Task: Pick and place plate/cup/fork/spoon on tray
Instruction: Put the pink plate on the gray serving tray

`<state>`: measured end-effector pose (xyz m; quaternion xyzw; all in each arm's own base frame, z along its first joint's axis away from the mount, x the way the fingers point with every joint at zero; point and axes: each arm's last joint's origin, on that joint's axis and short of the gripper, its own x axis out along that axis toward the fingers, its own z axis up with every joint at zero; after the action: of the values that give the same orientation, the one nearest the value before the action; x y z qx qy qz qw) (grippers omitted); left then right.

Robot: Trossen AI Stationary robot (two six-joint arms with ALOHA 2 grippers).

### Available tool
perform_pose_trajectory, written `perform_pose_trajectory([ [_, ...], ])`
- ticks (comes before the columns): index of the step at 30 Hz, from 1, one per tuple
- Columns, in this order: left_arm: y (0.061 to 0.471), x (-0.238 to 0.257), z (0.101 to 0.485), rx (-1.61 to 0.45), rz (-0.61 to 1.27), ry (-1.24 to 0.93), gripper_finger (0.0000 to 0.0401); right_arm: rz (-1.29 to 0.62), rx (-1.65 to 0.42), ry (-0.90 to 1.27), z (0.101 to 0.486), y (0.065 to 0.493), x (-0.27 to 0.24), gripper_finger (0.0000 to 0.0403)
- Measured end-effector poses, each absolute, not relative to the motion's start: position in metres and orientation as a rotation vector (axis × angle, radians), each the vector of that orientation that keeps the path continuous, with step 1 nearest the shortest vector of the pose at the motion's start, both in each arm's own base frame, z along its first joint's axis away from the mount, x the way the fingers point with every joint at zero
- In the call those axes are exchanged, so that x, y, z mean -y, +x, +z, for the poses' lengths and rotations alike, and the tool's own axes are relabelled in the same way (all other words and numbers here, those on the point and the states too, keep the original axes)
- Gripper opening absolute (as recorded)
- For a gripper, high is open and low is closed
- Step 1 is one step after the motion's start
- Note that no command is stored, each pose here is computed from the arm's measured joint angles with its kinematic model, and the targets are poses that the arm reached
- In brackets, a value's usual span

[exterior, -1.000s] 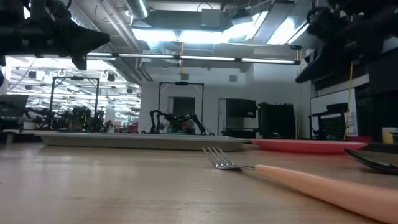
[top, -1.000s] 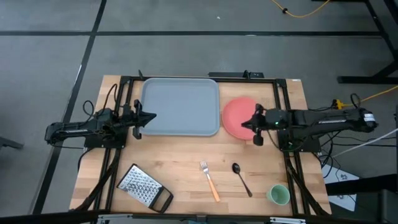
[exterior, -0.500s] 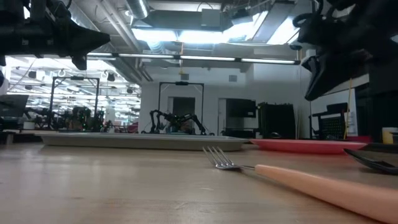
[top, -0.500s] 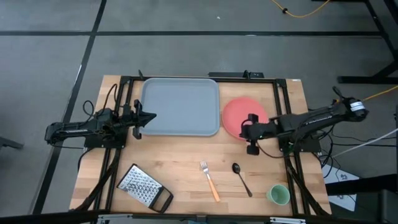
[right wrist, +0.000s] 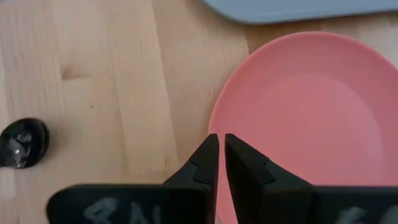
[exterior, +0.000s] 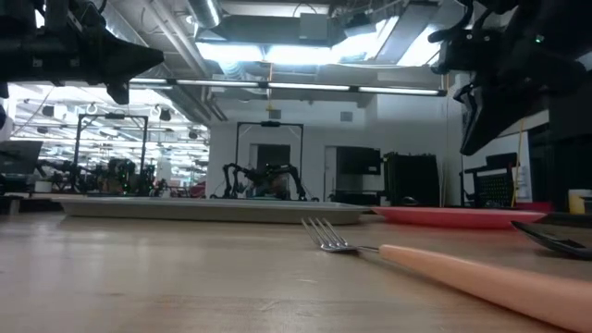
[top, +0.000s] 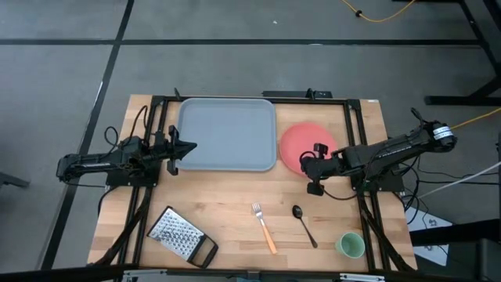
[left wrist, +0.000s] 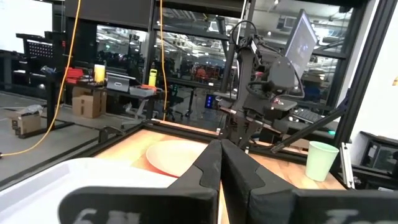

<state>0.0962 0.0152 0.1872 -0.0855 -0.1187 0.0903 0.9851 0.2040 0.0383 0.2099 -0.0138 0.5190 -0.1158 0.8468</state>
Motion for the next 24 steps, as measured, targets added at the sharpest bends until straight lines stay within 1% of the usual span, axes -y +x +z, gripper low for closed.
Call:
perform_pose_trajectory([
  [12,0.0962,-0.0152,0.1872,0.239,0.182,-0.172,0.0,-0.391,-1.046,0.088,0.2104,0.2037,-0.0375,0.0033],
  [14,0.0962,-0.0152,0.1872,0.239,0.182,-0.172,0.0,-0.405,-1.043,0.107,0.2103,0.2034,-0.0374,0.0038],
  [17,0.0962,-0.0152,0.1872,0.239,0.182,-0.173,0.0,-0.421,-1.042,0.135,0.2101,0.2031,-0.0374,0.006],
  [24,0.0962,-0.0152,0.1872,0.239,0.182,-0.173,0.0,-0.451,-1.047,0.176,0.2095,0.2016,-0.0371,0.0131],
])
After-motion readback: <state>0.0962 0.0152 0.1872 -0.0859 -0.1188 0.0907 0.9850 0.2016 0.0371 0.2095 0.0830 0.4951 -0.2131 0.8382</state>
